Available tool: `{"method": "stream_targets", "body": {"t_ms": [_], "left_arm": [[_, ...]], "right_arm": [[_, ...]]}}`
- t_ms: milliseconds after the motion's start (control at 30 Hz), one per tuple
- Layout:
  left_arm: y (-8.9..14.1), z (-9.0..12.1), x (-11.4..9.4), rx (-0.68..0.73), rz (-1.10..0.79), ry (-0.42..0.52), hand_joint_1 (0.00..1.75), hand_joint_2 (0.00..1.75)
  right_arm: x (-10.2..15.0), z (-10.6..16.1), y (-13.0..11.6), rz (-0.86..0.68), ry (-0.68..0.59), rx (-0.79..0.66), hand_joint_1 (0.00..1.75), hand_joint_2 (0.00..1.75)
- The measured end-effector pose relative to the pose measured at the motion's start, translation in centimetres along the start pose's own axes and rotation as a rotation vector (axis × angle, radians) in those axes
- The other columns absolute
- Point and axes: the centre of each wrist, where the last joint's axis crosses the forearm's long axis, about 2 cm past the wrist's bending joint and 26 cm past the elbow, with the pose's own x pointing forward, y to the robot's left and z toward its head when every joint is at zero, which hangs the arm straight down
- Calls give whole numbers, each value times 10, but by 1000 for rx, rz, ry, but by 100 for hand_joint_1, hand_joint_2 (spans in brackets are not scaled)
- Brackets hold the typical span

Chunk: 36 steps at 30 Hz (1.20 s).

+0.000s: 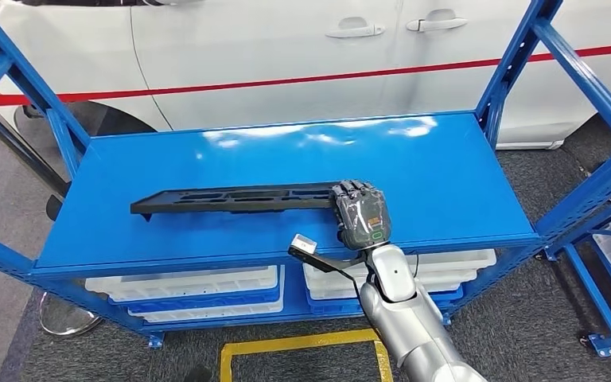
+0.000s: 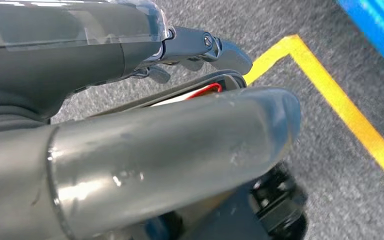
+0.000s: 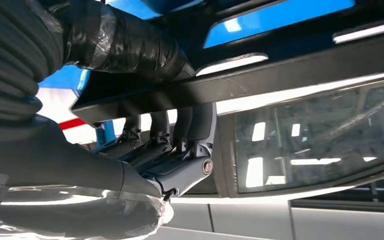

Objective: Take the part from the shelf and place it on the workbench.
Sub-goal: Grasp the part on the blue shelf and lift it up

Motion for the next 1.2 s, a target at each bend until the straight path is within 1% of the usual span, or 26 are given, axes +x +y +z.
{"method": "stream_targets", "body": {"t_ms": [233, 567, 767, 900, 1033, 1200], "left_arm": [[5, -4, 7, 24, 5, -31, 0, 0], [11, -8, 16, 40, 14, -58, 0, 0], [12, -9, 19, 55, 20, -62, 0, 0], [10, -9, 19, 64, 48, -77, 0, 175], [6, -7, 16, 73, 81, -89, 0, 175], [5, -7, 16, 96, 71, -94, 0, 175]], "right_arm": [[-2, -10, -7, -12, -7, -35, 175, 175], [-14, -18, -16, -27, 9, -84, 175, 175], [-19, -29, -35, -46, 3, -178, 175, 175], [-17, -37, -54, -59, -21, -268, 175, 175], [-10, -37, -79, -75, -85, -382, 175, 175], [9, -36, -108, -87, -176, -504, 175, 175]]}}
